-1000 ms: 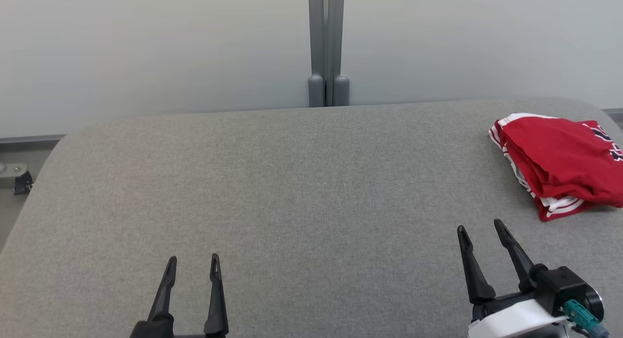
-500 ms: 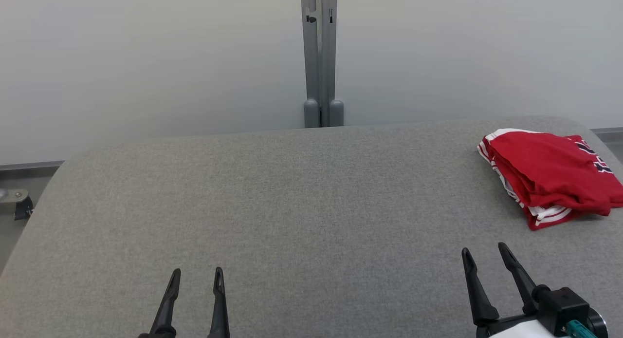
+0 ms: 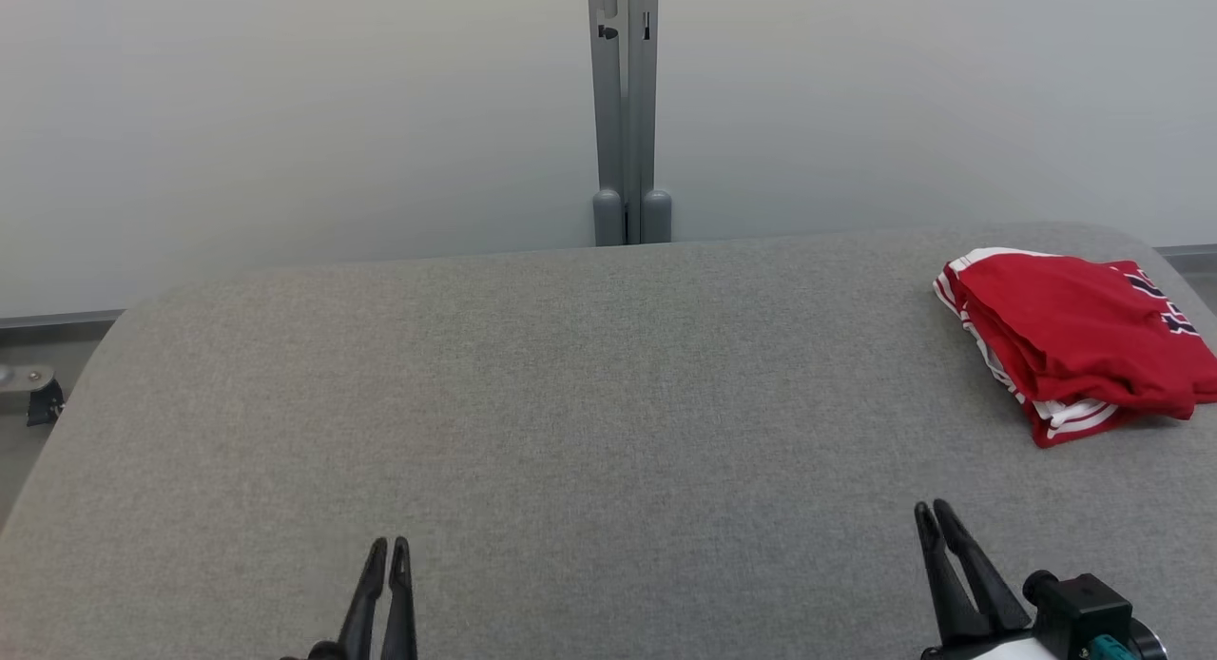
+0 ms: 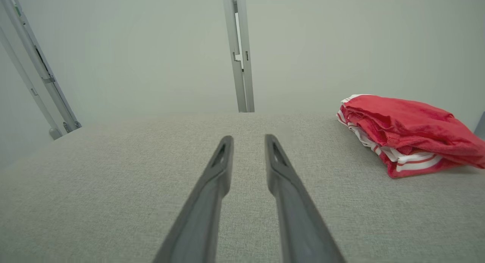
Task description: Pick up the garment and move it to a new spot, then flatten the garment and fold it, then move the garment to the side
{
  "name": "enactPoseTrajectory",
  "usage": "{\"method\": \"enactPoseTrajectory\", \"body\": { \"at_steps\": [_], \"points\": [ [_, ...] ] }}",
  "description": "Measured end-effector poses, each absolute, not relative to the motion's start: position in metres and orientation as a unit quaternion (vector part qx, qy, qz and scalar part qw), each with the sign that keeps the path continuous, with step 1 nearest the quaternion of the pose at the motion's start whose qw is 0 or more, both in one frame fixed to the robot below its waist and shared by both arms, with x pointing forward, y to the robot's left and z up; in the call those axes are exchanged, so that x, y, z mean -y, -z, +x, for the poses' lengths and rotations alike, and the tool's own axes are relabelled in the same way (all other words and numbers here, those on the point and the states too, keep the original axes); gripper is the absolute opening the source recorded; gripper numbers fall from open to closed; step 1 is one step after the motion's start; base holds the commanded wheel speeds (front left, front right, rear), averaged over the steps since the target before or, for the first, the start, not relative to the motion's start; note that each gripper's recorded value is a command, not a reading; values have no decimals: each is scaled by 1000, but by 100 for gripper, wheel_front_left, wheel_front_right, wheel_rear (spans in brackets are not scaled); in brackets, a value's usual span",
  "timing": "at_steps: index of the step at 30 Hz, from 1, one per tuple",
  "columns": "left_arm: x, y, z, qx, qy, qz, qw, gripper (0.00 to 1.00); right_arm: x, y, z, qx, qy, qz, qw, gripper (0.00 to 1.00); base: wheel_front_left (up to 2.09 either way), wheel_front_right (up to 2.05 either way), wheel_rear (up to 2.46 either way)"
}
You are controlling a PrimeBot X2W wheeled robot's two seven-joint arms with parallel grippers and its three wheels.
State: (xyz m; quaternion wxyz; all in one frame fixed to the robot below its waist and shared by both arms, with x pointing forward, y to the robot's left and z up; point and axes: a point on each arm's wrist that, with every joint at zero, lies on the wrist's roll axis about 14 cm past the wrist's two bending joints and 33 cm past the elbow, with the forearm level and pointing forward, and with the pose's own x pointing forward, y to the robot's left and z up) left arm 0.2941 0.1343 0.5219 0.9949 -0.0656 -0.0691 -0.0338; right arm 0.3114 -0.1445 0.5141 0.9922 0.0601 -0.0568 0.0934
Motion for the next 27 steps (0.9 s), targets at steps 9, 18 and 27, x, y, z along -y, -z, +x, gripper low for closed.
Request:
{"method": "enactPoseTrajectory", "body": {
  "at_steps": [9,18,27],
  "points": [
    [-144,-510,297,37,16,-138,990,0,152,-503,314,30,-73,133,988,0,0,0,0],
    [-153,-504,308,15,6,-218,976,0,161,-503,323,20,-53,214,975,0,0,0,0],
    [-160,-500,318,2,1,-284,959,0,168,-505,332,16,-39,282,958,0,0,0,0]
  ]
}}
